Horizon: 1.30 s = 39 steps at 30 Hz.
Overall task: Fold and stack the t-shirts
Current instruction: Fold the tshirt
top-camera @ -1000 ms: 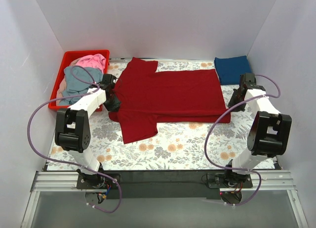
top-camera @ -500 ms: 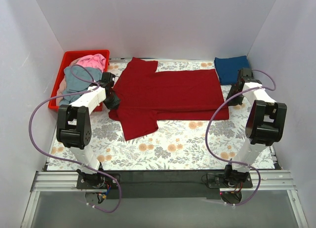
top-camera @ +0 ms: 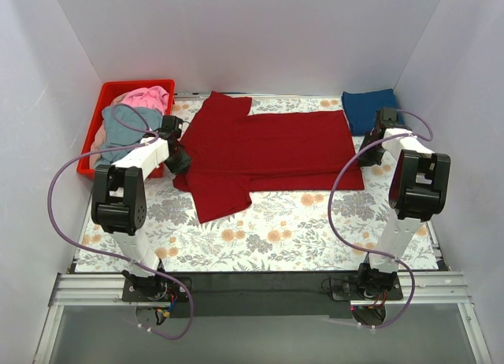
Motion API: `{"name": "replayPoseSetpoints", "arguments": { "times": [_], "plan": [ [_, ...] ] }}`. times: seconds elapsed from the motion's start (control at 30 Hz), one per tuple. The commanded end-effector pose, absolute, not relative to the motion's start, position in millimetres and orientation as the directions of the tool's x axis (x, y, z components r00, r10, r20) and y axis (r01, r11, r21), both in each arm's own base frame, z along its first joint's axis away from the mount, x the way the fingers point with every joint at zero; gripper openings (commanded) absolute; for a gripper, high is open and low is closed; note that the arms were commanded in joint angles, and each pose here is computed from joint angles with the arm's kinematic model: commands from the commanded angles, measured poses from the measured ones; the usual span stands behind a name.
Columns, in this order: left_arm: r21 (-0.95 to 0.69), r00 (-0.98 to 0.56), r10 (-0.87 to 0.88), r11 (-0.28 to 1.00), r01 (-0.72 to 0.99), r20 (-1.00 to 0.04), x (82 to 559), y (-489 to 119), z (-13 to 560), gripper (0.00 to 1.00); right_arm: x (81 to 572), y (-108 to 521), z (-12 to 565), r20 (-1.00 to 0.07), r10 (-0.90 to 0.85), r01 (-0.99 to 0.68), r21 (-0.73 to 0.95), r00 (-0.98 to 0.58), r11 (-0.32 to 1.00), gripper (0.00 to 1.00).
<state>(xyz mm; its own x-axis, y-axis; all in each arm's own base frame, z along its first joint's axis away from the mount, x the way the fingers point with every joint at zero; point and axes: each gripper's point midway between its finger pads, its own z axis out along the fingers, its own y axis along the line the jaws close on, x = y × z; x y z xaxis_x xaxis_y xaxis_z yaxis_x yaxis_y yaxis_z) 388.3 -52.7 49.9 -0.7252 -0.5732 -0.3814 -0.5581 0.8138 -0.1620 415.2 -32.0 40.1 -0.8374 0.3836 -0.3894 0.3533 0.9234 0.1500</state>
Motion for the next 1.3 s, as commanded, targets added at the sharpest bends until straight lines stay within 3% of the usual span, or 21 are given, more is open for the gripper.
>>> {"name": "replayPoseSetpoints", "arguments": {
  "times": [0.0, 0.2, 0.33, 0.43, 0.53, 0.7, 0.9, 1.1, 1.27],
  "plan": [
    [-0.154, -0.687, -0.587, 0.796, -0.585, -0.428, 398.3, -40.2, 52.1, 0.0, 437.4, -32.0, 45.9, -0.445, 0.358, 0.317, 0.166, -0.821, 0.934, 0.06],
    [-0.178, -0.681, -0.586, 0.8, -0.574, -0.439, 398.8, -42.1, 53.6, 0.05, 437.2, -30.4, 43.0, -0.441, 0.354, 0.311, 0.169, -0.824, 0.935, 0.13],
    [-0.194, -0.678, -0.578, 0.807, -0.558, -0.455, 400.2, -43.0, 59.2, 0.0, 438.5, -30.3, 52.2, -0.461, 0.357, 0.311, 0.176, -0.812, 0.934, 0.15],
    [-0.201, -0.684, -0.572, 0.813, -0.546, -0.452, 401.5, -45.0, 61.8, 0.05, 438.6, -23.4, 59.9, -0.466, 0.356, 0.289, 0.212, -0.81, 0.934, 0.28],
    [-0.221, -0.684, -0.568, 0.818, -0.531, -0.458, 401.6, -47.5, 70.0, 0.11, 438.0, -19.1, 67.8, -0.473, 0.354, 0.272, 0.235, -0.807, 0.933, 0.34],
    [-0.238, -0.676, -0.546, 0.833, -0.499, -0.495, 401.5, -49.4, 88.0, 0.23, 424.4, -7.4, 94.0, -0.5, 0.34, 0.227, 0.274, -0.797, 0.935, 0.58],
    [-0.236, -0.67, -0.489, 0.868, -0.436, -0.559, 389.9, -60.1, 118.3, 0.38, 391.5, 3.7, 119.9, -0.552, 0.305, 0.19, 0.256, -0.776, 0.948, 0.7],
    [-0.19, -0.734, -0.388, 0.92, -0.343, -0.558, 340.6, -100.2, 119.1, 0.48, 360.7, 32.5, 136.9, -0.601, 0.247, 0.109, 0.256, -0.76, 0.96, 0.73],
    [-0.078, -0.864, -0.251, 0.967, -0.241, -0.437, 277.4, -133.0, 81.5, 0.49, 329.4, 79.5, 126.2, -0.593, 0.149, -0.028, 0.278, -0.791, 0.96, 0.73]
  ]
}}
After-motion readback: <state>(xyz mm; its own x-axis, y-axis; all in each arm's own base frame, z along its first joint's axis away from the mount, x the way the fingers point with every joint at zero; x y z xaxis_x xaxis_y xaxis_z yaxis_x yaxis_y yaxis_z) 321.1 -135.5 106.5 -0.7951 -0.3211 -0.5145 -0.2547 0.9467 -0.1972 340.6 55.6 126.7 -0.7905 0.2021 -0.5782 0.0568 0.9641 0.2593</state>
